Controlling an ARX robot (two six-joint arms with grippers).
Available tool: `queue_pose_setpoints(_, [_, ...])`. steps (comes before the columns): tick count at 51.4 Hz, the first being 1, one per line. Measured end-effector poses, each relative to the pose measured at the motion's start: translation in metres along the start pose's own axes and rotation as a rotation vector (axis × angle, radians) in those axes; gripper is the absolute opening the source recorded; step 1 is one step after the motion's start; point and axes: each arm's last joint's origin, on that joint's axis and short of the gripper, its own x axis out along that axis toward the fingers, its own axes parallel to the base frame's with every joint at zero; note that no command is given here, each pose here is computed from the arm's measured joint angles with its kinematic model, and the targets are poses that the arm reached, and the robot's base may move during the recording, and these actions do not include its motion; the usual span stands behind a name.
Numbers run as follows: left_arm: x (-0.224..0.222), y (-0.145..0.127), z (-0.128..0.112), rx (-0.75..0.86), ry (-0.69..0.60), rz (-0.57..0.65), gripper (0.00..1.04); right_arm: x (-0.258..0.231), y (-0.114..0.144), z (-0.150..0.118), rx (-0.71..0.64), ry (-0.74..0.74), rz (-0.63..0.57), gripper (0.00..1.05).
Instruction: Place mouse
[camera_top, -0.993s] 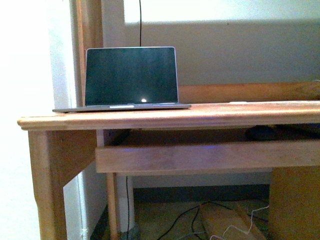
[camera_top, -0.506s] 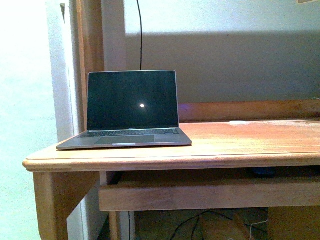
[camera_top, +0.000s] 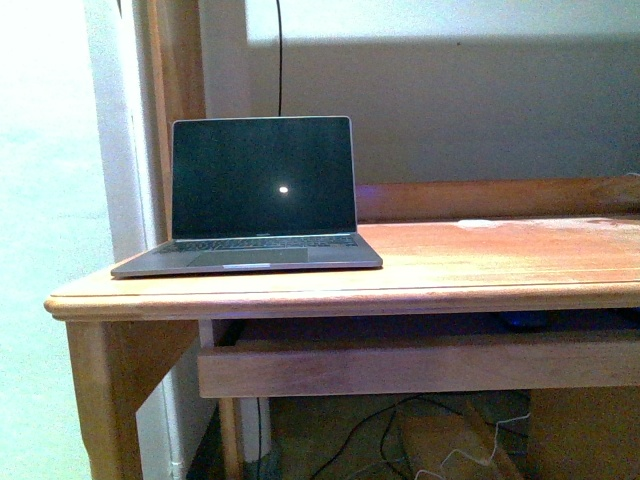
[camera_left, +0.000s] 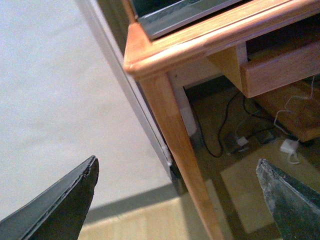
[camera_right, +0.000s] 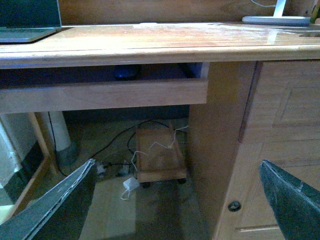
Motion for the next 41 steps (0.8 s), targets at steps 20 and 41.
queue_pose_setpoints(20, [0.104, -0.028, -0.003, 0.588, -0.205, -0.228, 0.97, 0.0, 0.0, 0.0, 0.0, 0.0, 0.0, 0.97])
queue_pose_setpoints(41, [0.181, -0.062, -0.011, 0.808, -0.314, -0.339, 0.97, 0.0, 0.0, 0.0, 0.0, 0.0, 0.0, 0.97])
